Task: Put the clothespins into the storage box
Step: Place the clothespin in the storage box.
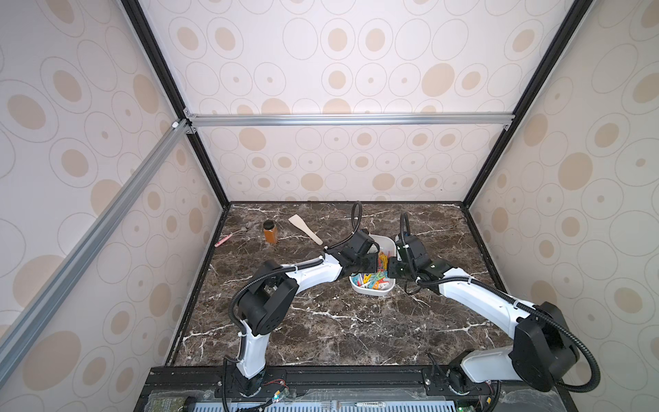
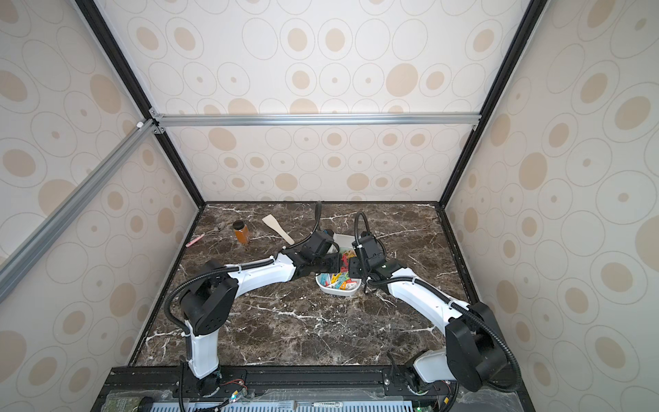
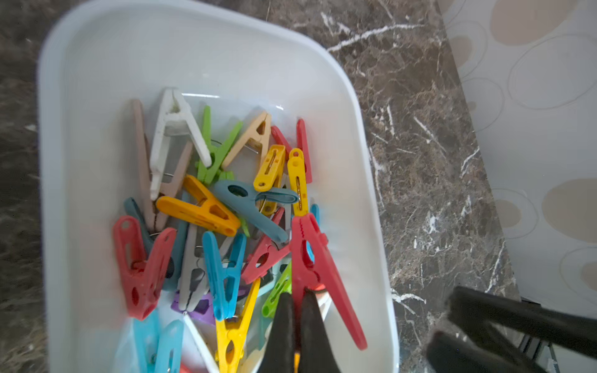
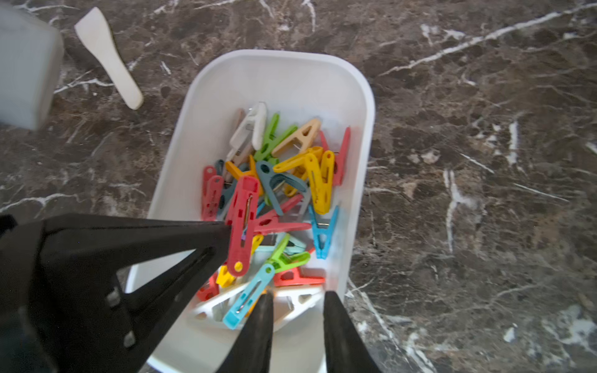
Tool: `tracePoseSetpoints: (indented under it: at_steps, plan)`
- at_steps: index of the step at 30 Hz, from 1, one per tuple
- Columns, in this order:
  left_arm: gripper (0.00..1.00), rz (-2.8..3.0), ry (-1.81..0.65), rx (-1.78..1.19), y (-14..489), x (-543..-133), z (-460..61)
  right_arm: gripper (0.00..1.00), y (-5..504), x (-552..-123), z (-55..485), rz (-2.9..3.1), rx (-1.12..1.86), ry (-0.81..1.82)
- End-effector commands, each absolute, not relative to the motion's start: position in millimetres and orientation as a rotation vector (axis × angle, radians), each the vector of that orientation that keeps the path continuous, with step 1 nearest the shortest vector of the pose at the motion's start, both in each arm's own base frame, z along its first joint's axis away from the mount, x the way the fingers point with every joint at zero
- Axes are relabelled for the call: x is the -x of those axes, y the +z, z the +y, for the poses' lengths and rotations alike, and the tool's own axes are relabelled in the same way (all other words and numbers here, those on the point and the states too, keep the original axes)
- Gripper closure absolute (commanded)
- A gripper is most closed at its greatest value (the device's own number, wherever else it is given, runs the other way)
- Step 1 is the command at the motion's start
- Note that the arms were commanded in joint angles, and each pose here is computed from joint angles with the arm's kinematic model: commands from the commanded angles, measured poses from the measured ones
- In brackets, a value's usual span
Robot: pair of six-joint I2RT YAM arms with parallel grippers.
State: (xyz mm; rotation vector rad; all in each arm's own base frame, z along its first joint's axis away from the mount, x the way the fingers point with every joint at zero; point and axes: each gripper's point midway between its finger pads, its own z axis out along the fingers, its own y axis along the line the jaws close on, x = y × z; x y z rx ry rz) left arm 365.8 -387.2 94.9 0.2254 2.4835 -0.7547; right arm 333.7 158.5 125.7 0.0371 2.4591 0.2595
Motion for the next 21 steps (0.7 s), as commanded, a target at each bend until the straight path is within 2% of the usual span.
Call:
tracePoseSetpoints:
  at_steps: [1, 9, 15, 21]
  plan:
    - [0.96, 2.413, -0.745, -0.266, 120, -383, -395, 0.7, 125, -330, 152, 2.462, -0.059, 0.245]
    - [0.65, 2.389, -0.708, -0.195, 147, -388, -356, 0.71, 129, -329, 169, 2.464, 0.029, 0.281]
    - [0.56, 2.458, -0.563, 0.054, 146, -354, -240, 0.71, 141, -310, 234, 2.431, 0.279, 0.409]
    - [0.43, 2.55, -0.359, 0.384, 110, -287, -124, 0.73, 131, -276, 319, 2.416, 0.572, 0.52]
